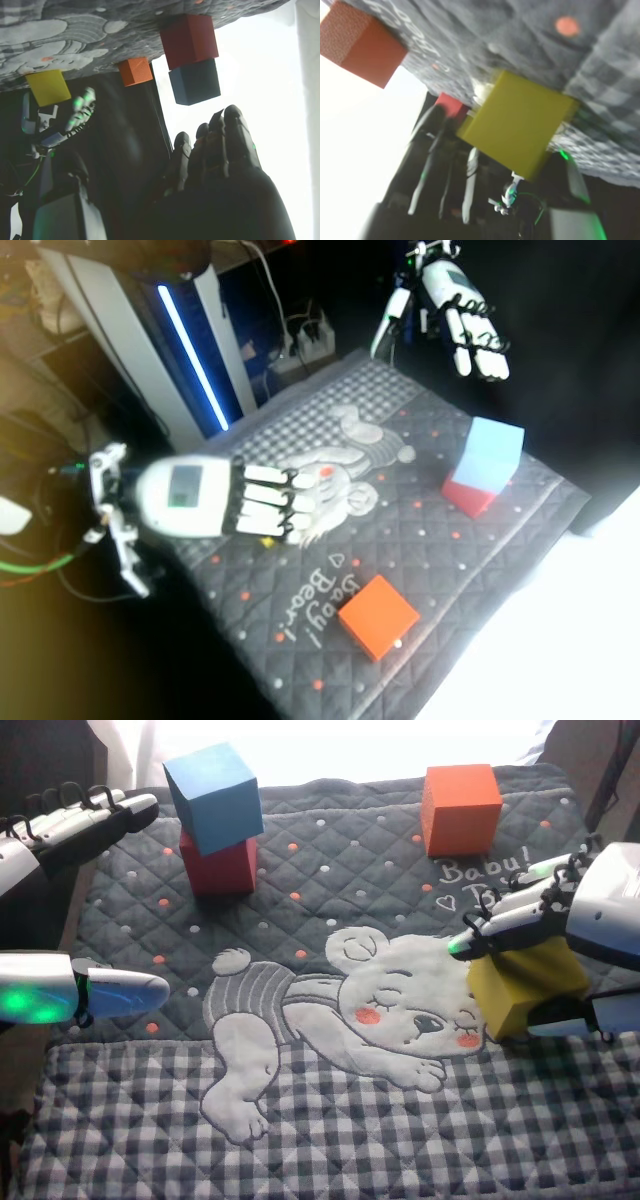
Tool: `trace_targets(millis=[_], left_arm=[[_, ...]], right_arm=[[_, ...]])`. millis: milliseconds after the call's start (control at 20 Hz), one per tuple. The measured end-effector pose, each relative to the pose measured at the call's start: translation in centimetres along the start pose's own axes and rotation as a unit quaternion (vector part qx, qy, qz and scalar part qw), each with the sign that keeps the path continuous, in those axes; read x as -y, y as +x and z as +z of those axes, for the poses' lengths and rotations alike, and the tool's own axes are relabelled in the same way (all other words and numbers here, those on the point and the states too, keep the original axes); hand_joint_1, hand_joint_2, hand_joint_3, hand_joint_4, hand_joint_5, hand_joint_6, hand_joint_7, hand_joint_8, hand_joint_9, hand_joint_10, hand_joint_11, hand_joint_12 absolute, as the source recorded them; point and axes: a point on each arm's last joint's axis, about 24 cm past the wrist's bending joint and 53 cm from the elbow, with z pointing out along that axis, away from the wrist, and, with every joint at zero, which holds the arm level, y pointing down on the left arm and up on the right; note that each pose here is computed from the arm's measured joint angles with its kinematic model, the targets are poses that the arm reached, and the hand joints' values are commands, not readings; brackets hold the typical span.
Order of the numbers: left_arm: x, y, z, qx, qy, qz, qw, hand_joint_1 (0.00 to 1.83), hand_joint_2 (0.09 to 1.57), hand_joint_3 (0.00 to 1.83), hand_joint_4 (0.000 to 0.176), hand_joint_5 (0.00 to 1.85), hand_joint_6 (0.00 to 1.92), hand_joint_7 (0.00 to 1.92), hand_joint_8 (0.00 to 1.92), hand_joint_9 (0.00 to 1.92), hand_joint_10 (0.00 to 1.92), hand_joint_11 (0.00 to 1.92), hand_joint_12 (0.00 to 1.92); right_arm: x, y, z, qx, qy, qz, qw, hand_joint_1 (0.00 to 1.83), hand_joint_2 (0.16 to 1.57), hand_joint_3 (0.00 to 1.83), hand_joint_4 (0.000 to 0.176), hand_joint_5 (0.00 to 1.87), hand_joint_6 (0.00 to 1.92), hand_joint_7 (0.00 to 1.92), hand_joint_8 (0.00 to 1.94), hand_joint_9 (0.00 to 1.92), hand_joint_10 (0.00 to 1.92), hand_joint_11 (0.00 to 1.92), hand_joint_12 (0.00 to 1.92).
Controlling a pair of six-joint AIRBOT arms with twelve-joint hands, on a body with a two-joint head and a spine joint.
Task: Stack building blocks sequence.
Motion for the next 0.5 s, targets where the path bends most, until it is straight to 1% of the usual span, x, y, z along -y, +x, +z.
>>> trace_targets(millis=[50,100,150,200,250,300,350,400,450,500], left_arm=[[0.0,-0.1,0.0,0.001,0.0,-0.001,1.0,0.65,0.9,0.0,0.115,0.13,0.0,0.0,0.0,0.0,0.0,0.0,0.25],[-0.2,-0.1,-0.1,0.003,-0.003,-0.003,1.0,0.65,0.9,0.0,0.112,0.15,0.0,0.0,0.0,0.0,0.0,0.0,0.2],[-0.2,-0.2,-0.1,0.004,-0.004,-0.004,1.0,0.66,0.9,0.0,0.107,0.15,0.0,0.0,0.0,0.0,0.0,0.0,0.21],[-0.2,-0.2,-0.1,0.005,-0.003,-0.005,1.0,0.66,0.91,0.0,0.1,0.15,0.0,0.0,0.0,0.0,0.0,0.0,0.24],[-0.1,-0.2,-0.1,0.005,-0.002,-0.005,1.0,0.67,0.91,0.0,0.098,0.16,0.0,0.0,0.0,0.0,0.0,0.0,0.24],[0.0,-0.2,-0.1,0.005,0.001,-0.004,1.0,0.66,0.92,0.0,0.1,0.16,0.0,0.0,0.0,0.0,0.0,0.0,0.27],[0.0,-0.2,-0.1,0.005,0.0,-0.004,1.0,0.65,0.92,0.0,0.101,0.16,0.0,0.0,0.0,0.0,0.0,0.0,0.28],[-0.1,-0.2,-0.1,0.005,0.0,-0.005,1.0,0.66,0.91,0.0,0.096,0.17,0.0,0.0,0.0,0.0,0.0,0.0,0.28],[-0.1,-0.2,-0.1,0.005,-0.001,-0.004,1.0,0.69,0.91,0.0,0.096,0.18,0.0,0.0,0.0,0.0,0.0,0.0,0.24],[-0.1,-0.2,-0.1,0.005,-0.001,-0.005,1.0,0.7,0.91,0.0,0.098,0.18,0.0,0.0,0.0,0.0,0.0,0.0,0.23]], right_arm=[[0.0,-0.1,0.0,0.002,0.001,0.002,1.0,1.25,1.1,0.0,0.0,0.99,0.82,1.08,1.0,1.1,0.94,0.96,1.5],[0.2,-0.3,0.0,0.006,0.004,0.005,1.0,1.23,1.11,0.0,0.0,0.97,0.88,1.02,1.07,1.06,1.01,0.93,1.58],[0.2,-0.4,0.0,0.008,0.005,0.007,0.9999,1.24,1.11,0.0,0.0,0.96,0.88,1.04,1.05,1.07,1.02,0.93,1.59],[0.3,-0.4,0.0,0.008,0.006,0.008,0.9999,1.17,1.13,0.0,0.0,0.95,0.98,1.08,1.07,1.14,1.34,1.05,1.78],[0.3,-0.4,0.0,0.009,0.006,0.008,0.9999,1.16,1.13,0.0,0.0,0.96,0.98,1.1,1.07,1.16,1.44,1.09,1.81],[0.3,-0.5,0.0,0.01,0.007,0.009,0.9999,1.15,1.13,0.0,0.0,0.95,1.01,1.1,1.36,1.21,1.66,1.2,1.9],[0.3,-0.5,0.0,0.011,0.007,0.009,0.9999,1.15,1.13,0.0,0.0,0.94,1.01,1.08,1.4,1.21,1.7,1.22,1.92],[0.3,-0.7,0.0,0.013,0.006,0.008,0.9999,1.23,1.15,0.0,0.0,0.93,0.84,0.98,1.33,1.18,1.69,1.2,1.92],[0.2,-1.1,0.2,0.015,0.004,0.003,0.9999,1.16,1.15,0.0,0.0,0.91,1.03,0.62,0.51,0.75,1.04,0.63,1.68],[0.0,-2.0,0.6,0.023,0.001,-0.004,0.9997,1.21,1.17,0.0,0.0,0.98,0.95,0.68,1.24,0.82,1.19,0.74,1.75]])
